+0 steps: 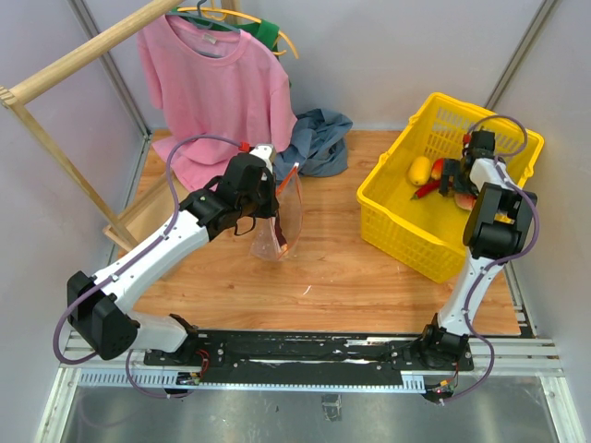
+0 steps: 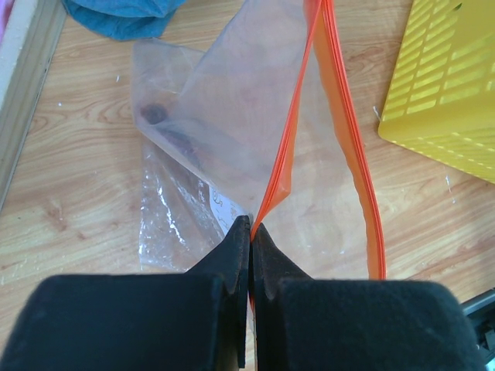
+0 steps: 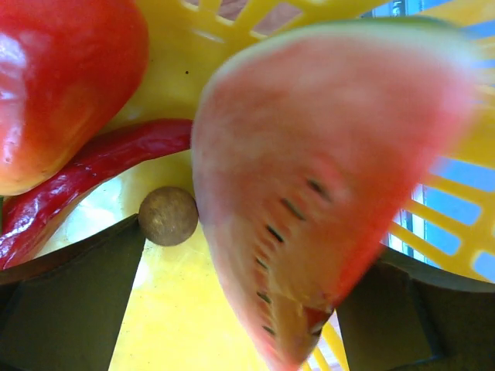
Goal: Place the food in the zip-top bag and seal the zipper
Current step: Pick up the fake fruit from the bin, then place the fake fruit in the zipper food storage bag.
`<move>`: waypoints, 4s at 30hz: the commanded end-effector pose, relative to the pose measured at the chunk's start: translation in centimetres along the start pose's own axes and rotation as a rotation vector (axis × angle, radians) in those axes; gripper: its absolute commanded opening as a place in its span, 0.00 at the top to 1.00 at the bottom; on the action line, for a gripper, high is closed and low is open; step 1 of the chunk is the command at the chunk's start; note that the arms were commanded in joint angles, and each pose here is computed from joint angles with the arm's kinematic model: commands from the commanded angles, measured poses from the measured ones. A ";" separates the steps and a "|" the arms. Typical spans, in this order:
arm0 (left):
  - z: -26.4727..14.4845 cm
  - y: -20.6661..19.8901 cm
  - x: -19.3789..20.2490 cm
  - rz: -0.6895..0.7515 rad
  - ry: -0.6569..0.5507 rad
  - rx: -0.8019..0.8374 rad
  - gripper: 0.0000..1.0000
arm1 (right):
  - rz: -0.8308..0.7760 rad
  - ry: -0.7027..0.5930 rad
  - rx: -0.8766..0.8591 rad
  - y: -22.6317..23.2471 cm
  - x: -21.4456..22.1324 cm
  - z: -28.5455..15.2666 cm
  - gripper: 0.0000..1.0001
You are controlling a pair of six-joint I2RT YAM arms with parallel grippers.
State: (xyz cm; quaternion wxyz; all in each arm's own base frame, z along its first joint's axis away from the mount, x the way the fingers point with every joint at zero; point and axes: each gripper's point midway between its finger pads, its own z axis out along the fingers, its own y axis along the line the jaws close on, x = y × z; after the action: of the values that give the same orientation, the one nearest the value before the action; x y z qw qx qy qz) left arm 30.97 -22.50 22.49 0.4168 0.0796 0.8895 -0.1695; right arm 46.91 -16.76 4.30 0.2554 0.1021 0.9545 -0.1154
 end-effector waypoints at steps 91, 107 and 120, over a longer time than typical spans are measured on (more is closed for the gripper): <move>-0.8 -1.5 -1.4 -0.005 -0.024 0.081 1.00 | 0.246 -0.611 -0.402 6.1 -4.8 -30.3 1.00; -0.7 -2.5 -1.5 -0.031 -0.008 0.124 1.00 | 0.115 -0.825 -0.760 12.5 -3.5 -46.2 0.99; -0.1 -2.6 -1.7 -0.072 0.006 0.103 1.00 | 0.033 -0.726 -1.139 26.7 2.4 -50.5 1.00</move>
State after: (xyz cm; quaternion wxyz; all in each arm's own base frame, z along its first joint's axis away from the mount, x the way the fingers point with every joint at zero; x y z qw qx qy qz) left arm 30.51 -24.57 22.62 0.3869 0.0818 0.8928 -0.2156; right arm 28.80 18.98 40.52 0.5746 -0.0795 0.7382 0.3443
